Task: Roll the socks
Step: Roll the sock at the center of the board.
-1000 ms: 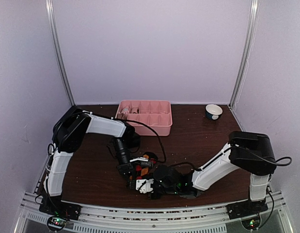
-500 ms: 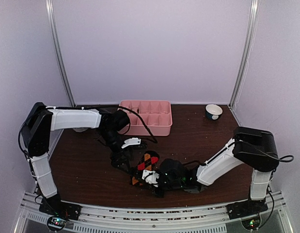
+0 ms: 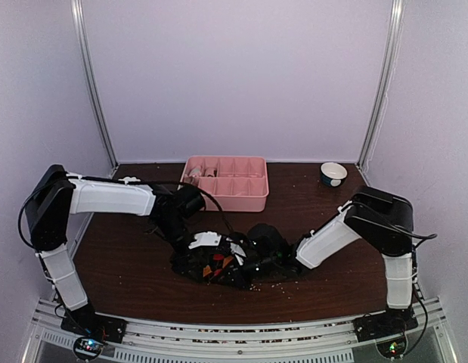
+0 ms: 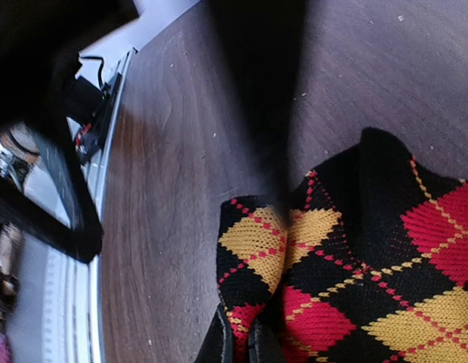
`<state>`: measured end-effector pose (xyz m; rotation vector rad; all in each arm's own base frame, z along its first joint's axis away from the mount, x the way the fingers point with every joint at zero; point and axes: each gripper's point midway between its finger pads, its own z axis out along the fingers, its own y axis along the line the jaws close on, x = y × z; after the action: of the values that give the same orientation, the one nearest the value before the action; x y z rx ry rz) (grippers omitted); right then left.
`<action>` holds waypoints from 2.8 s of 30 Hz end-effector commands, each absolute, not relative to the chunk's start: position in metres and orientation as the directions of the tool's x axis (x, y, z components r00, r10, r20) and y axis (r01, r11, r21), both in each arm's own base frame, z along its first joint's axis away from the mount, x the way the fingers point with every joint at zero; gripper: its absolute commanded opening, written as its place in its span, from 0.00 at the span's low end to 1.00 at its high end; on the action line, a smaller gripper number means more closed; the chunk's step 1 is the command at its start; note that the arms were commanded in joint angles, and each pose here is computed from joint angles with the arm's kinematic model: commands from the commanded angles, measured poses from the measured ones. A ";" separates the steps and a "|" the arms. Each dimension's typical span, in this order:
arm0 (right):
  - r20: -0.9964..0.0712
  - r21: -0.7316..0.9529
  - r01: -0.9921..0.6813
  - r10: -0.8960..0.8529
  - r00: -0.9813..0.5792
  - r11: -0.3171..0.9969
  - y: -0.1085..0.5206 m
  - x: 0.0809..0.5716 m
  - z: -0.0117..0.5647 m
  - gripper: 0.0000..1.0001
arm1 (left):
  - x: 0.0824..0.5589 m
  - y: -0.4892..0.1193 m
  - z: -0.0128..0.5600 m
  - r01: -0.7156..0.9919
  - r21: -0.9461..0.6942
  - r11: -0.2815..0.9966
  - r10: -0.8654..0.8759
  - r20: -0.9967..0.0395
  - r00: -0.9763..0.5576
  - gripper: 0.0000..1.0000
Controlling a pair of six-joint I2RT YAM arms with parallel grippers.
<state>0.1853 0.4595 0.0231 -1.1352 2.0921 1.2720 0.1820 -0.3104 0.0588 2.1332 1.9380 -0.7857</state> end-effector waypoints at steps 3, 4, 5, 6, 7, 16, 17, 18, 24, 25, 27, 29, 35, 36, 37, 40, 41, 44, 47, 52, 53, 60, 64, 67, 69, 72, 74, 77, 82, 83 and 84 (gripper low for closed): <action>-0.304 0.681 -0.523 -0.452 -0.839 0.512 0.401 0.169 -0.073 0.00 | 0.181 -0.313 0.060 0.971 -0.109 -0.213 0.856 -0.500 0.131 0.72; -0.286 0.695 -0.499 -0.437 -0.853 0.518 0.401 0.170 -0.075 0.00 | 0.181 -0.314 0.060 0.972 -0.087 -0.218 0.856 -0.495 0.148 0.71; -0.276 0.707 -0.483 -0.427 -0.861 0.518 0.401 0.171 -0.076 0.00 | 0.180 -0.314 0.057 0.972 -0.064 -0.225 0.857 -0.487 0.166 0.72; -0.262 0.715 -0.467 -0.420 -0.869 0.520 0.401 0.171 -0.077 0.00 | 0.183 -0.315 0.055 0.974 -0.034 -0.224 0.860 -0.476 0.182 0.72; -0.259 0.718 -0.466 -0.423 -0.868 0.517 0.402 0.171 -0.077 0.00 | 0.187 -0.314 0.052 0.975 -0.003 -0.221 0.867 -0.459 0.195 0.71; -0.222 0.701 -0.458 -0.443 -0.869 0.547 0.393 0.166 -0.086 0.00 | 0.198 -0.327 0.038 0.965 0.079 -0.252 0.878 -0.400 0.262 0.56; -0.220 0.701 -0.456 -0.441 -0.870 0.549 0.393 0.166 -0.086 0.00 | 0.197 -0.327 0.035 0.964 0.072 -0.256 0.880 -0.395 0.263 0.53; -0.220 0.700 -0.454 -0.438 -0.871 0.551 0.393 0.167 -0.086 0.00 | 0.195 -0.327 0.033 0.964 0.059 -0.260 0.883 -0.390 0.262 0.48; -0.238 0.711 -0.450 -0.417 -0.877 0.540 0.397 0.170 -0.080 0.00 | 0.188 -0.322 0.015 0.966 -0.014 -0.258 0.907 -0.347 0.238 0.36; -0.242 0.711 -0.450 -0.413 -0.878 0.540 0.396 0.170 -0.079 0.00 | 0.188 -0.322 0.013 0.966 -0.020 -0.257 0.910 -0.340 0.235 0.36; -0.278 0.707 -0.471 -0.405 -0.871 0.528 0.397 0.172 -0.070 0.04 | 0.189 -0.321 0.011 0.967 -0.030 -0.252 0.917 -0.326 0.229 0.35; -0.310 0.688 -0.493 -0.399 -0.863 0.532 0.394 0.176 -0.064 0.14 | 0.188 -0.320 0.009 0.967 -0.051 -0.250 0.925 -0.309 0.223 0.26; -0.440 0.557 -0.585 -0.388 -0.810 0.589 0.368 0.189 -0.053 0.38 | 0.181 -0.322 0.017 0.955 -0.204 -0.217 0.932 -0.335 0.140 0.14; -0.466 0.546 -0.596 -0.377 -0.800 0.589 0.365 0.190 -0.048 0.39 | 0.181 -0.322 0.019 0.952 -0.225 -0.206 0.933 -0.340 0.121 0.13; -0.491 0.533 -0.606 -0.367 -0.790 0.590 0.363 0.192 -0.043 0.40 | 0.182 -0.321 0.019 0.949 -0.247 -0.196 0.934 -0.342 0.104 0.12; -0.549 0.496 -0.625 -0.340 -0.764 0.603 0.352 0.195 -0.033 0.40 | 0.180 -0.320 0.019 0.934 -0.306 -0.185 0.937 -0.340 0.074 0.11; -0.569 0.483 -0.629 -0.327 -0.754 0.609 0.348 0.196 -0.030 0.40 | 0.179 -0.321 0.019 0.929 -0.319 -0.186 0.938 -0.340 0.071 0.11; -0.661 0.430 -0.641 -0.262 -0.703 0.636 0.332 0.203 -0.013 0.42 | 0.179 -0.320 0.015 0.918 -0.354 -0.176 0.945 -0.321 0.057 0.12; -0.780 0.291 -0.649 -0.218 -0.586 0.703 0.308 0.211 0.011 0.97 | 0.178 -0.320 0.016 0.896 -0.415 -0.160 0.947 -0.321 0.020 0.12; -0.858 0.090 -0.420 -0.144 -0.493 0.903 0.253 0.245 0.039 1.00 | 0.183 -0.320 0.018 0.856 -0.501 -0.126 0.947 -0.319 -0.047 0.12; -0.844 0.087 -0.323 -0.103 -0.527 0.942 0.241 0.253 0.037 1.00 | 0.183 -0.320 0.019 0.846 -0.519 -0.121 0.947 -0.317 -0.059 0.12; -0.913 0.113 -0.674 -0.191 -0.360 0.730 0.287 0.216 0.056 1.00 | 0.182 -0.324 0.015 0.765 -0.639 -0.085 0.947 -0.290 -0.136 0.13; -0.929 -0.020 -0.888 -0.337 -0.153 0.459 0.334 0.173 0.057 0.95 | 0.182 -0.322 0.010 0.751 -0.657 -0.063 0.953 -0.263 -0.151 0.13; -0.907 -0.098 -0.954 -0.419 -0.032 0.284 0.368 0.157 0.055 0.85 | 0.181 -0.320 0.010 0.736 -0.675 -0.053 0.951 -0.259 -0.169 0.13; -0.884 -0.159 -0.966 -0.465 0.049 0.202 0.390 0.156 0.055 0.78 | 0.182 -0.319 0.009 0.729 -0.683 -0.048 0.953 -0.250 -0.171 0.13; -0.856 -0.228 -0.965 -0.499 0.136 0.127 0.415 0.160 0.053 0.69 | 0.181 -0.320 0.008 0.712 -0.701 -0.050 0.954 -0.245 -0.174 0.14; -0.840 -0.256 -0.963 -0.511 0.180 0.081 0.429 0.162 0.053 0.65 | 0.181 -0.322 0.009 0.706 -0.706 -0.055 0.951 -0.252 -0.178 0.14; -0.810 -0.279 -0.960 -0.543 0.221 0.024 0.442 0.164 0.044 0.60 | 0.181 -0.323 0.012 0.702 -0.709 -0.064 0.949 -0.261 -0.178 0.14; -0.765 -0.287 -0.957 -0.590 0.258 -0.045 0.447 0.163 0.026 0.53 | 0.181 -0.323 0.013 0.690 -0.720 -0.070 0.949 -0.262 -0.177 0.15; -0.759 -0.291 -0.956 -0.597 0.260 -0.048 0.447 0.164 0.022 0.52 | 0.181 -0.323 0.012 0.689 -0.722 -0.070 0.949 -0.261 -0.177 0.15; -0.752 -0.296 -0.954 -0.604 0.263 -0.046 0.448 0.166 0.020 0.49 | 0.181 -0.323 0.013 0.688 -0.722 -0.073 0.949 -0.263 -0.175 0.15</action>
<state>0.1717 0.4504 0.0423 -1.6240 1.4411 0.5990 0.1797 -0.3262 0.0209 2.1586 2.3334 -1.3581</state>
